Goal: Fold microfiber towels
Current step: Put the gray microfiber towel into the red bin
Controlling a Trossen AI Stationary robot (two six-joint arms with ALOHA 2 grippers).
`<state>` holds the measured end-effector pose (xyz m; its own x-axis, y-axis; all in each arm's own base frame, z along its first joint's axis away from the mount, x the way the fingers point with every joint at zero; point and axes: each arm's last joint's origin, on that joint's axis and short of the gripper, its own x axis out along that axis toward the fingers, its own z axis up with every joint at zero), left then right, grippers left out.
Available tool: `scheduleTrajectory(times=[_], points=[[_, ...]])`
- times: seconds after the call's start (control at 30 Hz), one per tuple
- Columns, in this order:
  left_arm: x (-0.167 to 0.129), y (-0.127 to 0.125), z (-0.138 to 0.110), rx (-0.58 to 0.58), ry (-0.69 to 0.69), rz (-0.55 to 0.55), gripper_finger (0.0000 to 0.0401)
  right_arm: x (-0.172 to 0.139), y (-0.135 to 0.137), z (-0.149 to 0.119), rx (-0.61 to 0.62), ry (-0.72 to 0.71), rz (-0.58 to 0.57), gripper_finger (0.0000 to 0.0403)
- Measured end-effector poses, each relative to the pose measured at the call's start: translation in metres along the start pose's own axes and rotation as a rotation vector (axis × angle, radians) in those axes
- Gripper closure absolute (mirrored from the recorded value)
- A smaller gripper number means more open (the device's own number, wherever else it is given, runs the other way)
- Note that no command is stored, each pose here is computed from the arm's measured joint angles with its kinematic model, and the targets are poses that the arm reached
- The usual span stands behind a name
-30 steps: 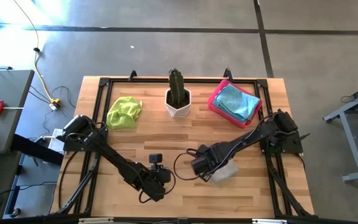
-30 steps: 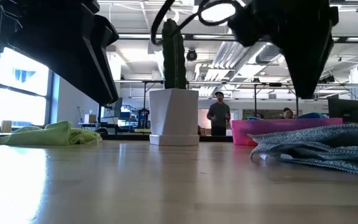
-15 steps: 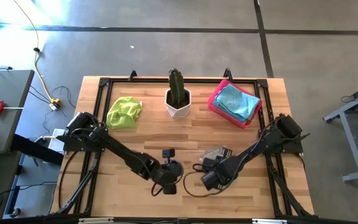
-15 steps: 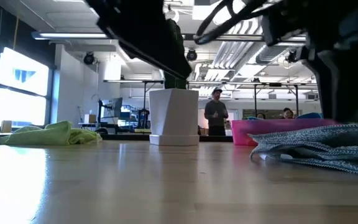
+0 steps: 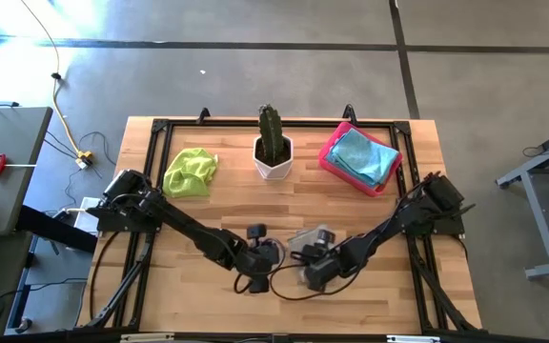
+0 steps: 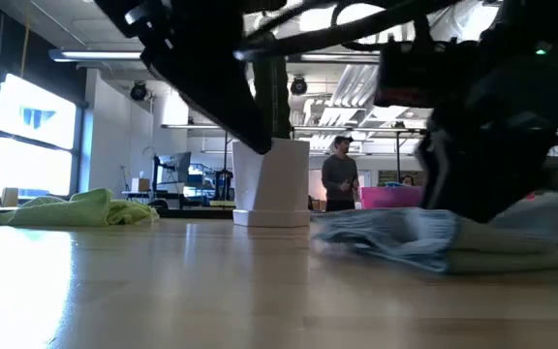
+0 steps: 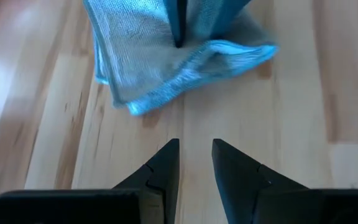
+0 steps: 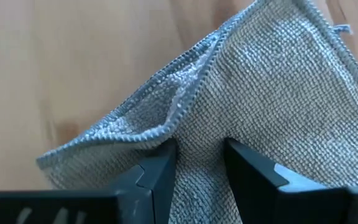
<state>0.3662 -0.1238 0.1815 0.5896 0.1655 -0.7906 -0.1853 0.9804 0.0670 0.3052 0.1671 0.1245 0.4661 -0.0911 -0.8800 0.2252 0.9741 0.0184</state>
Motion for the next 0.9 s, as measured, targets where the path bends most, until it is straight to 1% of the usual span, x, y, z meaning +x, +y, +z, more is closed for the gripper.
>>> scheduleTrajectory(times=[0.07, 0.17, 0.23, 0.27, 0.43, 0.53, 0.63, 0.73, 0.8, 0.9], points=[[0.0, 0.001, -0.003, -0.014, 0.034, 0.013, 0.0316, 0.004, 0.001, 0.004, -0.066, -0.055, 0.042, 0.027], [0.0, 0.004, -0.008, -0.016, 0.081, 0.035, 0.0316, 0.005, 0.004, 0.008, -0.209, -0.112, 0.085, 0.027], [-0.001, 0.004, -0.01, -0.003, 0.093, 0.041, 0.0316, 0.0, 0.005, 0.011, -0.241, -0.116, 0.094, 0.027], [-0.001, 0.004, -0.01, 0.019, 0.096, 0.042, 0.0316, -0.005, 0.006, 0.013, -0.226, -0.12, 0.105, 0.027], [0.001, 0.006, -0.006, 0.205, 0.073, 0.038, 0.0316, -0.044, 0.007, 0.025, -0.012, -0.157, 0.164, 0.027], [0.007, 0.01, -0.001, 0.261, -0.008, 0.024, 0.0316, -0.064, 0.012, 0.023, 0.134, -0.176, 0.208, 0.027], [0.017, 0.02, 0.004, 0.255, -0.096, 0.001, 0.0316, -0.067, 0.015, 0.011, 0.369, -0.174, 0.161, 0.027], [0.027, 0.033, 0.003, 0.218, -0.152, -0.03, 0.0316, -0.065, 0.018, -0.002, 0.558, -0.179, 0.079, 0.027], [0.033, 0.043, 0.002, 0.192, -0.168, -0.037, 0.0316, -0.061, 0.022, -0.01, 0.647, -0.219, 0.031, 0.027], [0.041, 0.056, -0.003, 0.163, -0.179, -0.068, 0.0316, -0.053, 0.027, -0.019, 0.713, -0.257, -0.002, 0.027]])
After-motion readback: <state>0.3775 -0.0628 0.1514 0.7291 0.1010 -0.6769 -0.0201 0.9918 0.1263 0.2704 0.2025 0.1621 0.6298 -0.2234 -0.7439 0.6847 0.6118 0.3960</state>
